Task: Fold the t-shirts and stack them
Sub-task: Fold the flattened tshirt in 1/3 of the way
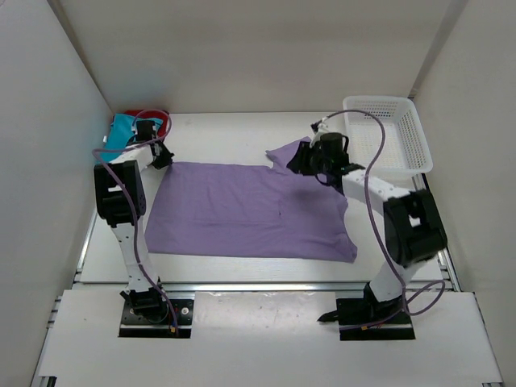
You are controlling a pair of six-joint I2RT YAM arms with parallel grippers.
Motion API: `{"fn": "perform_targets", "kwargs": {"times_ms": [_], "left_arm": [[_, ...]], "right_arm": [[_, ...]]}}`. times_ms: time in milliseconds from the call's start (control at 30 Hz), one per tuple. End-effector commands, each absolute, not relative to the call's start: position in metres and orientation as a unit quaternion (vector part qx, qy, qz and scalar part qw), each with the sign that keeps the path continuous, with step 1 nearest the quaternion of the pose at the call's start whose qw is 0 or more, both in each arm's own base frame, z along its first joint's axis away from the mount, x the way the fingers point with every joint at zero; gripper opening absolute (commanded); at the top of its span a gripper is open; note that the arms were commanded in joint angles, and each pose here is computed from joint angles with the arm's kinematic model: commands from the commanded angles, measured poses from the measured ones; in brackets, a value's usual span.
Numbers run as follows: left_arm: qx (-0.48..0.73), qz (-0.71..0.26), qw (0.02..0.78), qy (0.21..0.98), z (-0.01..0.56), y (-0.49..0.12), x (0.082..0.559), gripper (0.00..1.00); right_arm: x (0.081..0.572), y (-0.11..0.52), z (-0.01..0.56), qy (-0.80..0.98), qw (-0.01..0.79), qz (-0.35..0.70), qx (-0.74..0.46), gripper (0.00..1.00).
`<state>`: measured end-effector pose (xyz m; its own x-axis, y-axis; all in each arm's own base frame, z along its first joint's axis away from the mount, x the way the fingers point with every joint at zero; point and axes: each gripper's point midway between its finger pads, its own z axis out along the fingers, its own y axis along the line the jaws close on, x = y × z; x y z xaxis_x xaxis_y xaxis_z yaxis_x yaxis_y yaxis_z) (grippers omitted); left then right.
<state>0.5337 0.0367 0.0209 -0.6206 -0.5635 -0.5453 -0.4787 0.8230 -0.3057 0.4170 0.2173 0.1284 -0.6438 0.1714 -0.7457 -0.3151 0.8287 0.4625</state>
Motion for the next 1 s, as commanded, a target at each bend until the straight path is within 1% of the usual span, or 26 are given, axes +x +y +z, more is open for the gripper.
{"fn": "perform_targets", "kwargs": {"times_ms": [0,67,100,133,200,267,433,533,567,600,633,733,767,800,900,933,967], "left_arm": [[-0.301,-0.081,0.342,0.887,0.040,0.040,0.527,0.00],[-0.299,-0.075,0.354,0.883,0.047,0.041,0.524,0.00],[-0.303,-0.081,0.358,0.879,0.051,0.042,0.522,0.00],[-0.304,-0.094,0.368,0.873,0.057,0.040,0.525,0.00],[-0.312,-0.111,0.370,0.868,0.059,0.037,0.521,0.00],[-0.314,-0.128,0.375,0.863,0.063,0.032,0.524,0.00],[-0.310,-0.126,0.374,0.865,0.063,0.030,0.526,0.00],[-0.313,-0.129,0.373,0.864,0.062,0.028,0.525,0.00],[-0.312,-0.129,0.377,0.863,0.063,0.028,0.527,0.00],[-0.310,-0.131,0.374,0.864,0.061,0.026,0.525,0.00],[-0.315,-0.127,0.374,0.863,0.060,0.031,0.525,0.00],[-0.309,-0.131,0.372,0.865,0.058,0.024,0.526,0.00],[-0.313,-0.129,0.372,0.864,0.058,0.028,0.525,0.00],[-0.314,-0.133,0.374,0.862,0.059,0.027,0.526,0.00],[-0.315,-0.132,0.375,0.862,0.060,0.027,0.525,0.00],[-0.310,-0.134,0.377,0.862,0.062,0.023,0.526,0.00],[-0.311,-0.133,0.378,0.862,0.061,0.023,0.525,0.00]], "right_arm": [[0.487,0.181,0.124,0.862,0.453,0.227,-0.016,0.34],[0.519,0.167,0.120,0.869,0.451,0.204,-0.003,0.34],[0.536,0.162,0.113,0.874,0.448,0.188,0.000,0.35],[0.538,0.156,0.101,0.885,0.434,0.170,0.005,0.35],[0.570,0.148,0.092,0.891,0.429,0.146,0.015,0.36],[0.588,0.143,0.080,0.899,0.421,0.119,0.024,0.36],[0.625,0.133,0.055,0.920,0.389,0.054,0.019,0.38],[0.644,0.140,0.053,0.920,0.390,0.034,0.002,0.41],[0.651,0.135,0.072,0.914,0.404,0.033,0.009,0.42],[0.652,0.128,0.055,0.919,0.393,0.027,0.017,0.42],[0.648,0.124,0.050,0.922,0.385,0.031,0.023,0.42],[0.644,0.125,0.054,0.921,0.388,0.025,0.013,0.41],[0.644,0.123,0.053,0.922,0.386,0.025,0.011,0.40],[0.637,0.126,0.050,0.928,0.372,0.023,0.009,0.37],[0.638,0.125,0.049,0.929,0.371,0.016,0.009,0.35],[0.640,0.125,0.050,0.927,0.373,0.022,0.003,0.32],[0.639,0.126,0.045,0.929,0.370,0.025,0.004,0.25]]}}
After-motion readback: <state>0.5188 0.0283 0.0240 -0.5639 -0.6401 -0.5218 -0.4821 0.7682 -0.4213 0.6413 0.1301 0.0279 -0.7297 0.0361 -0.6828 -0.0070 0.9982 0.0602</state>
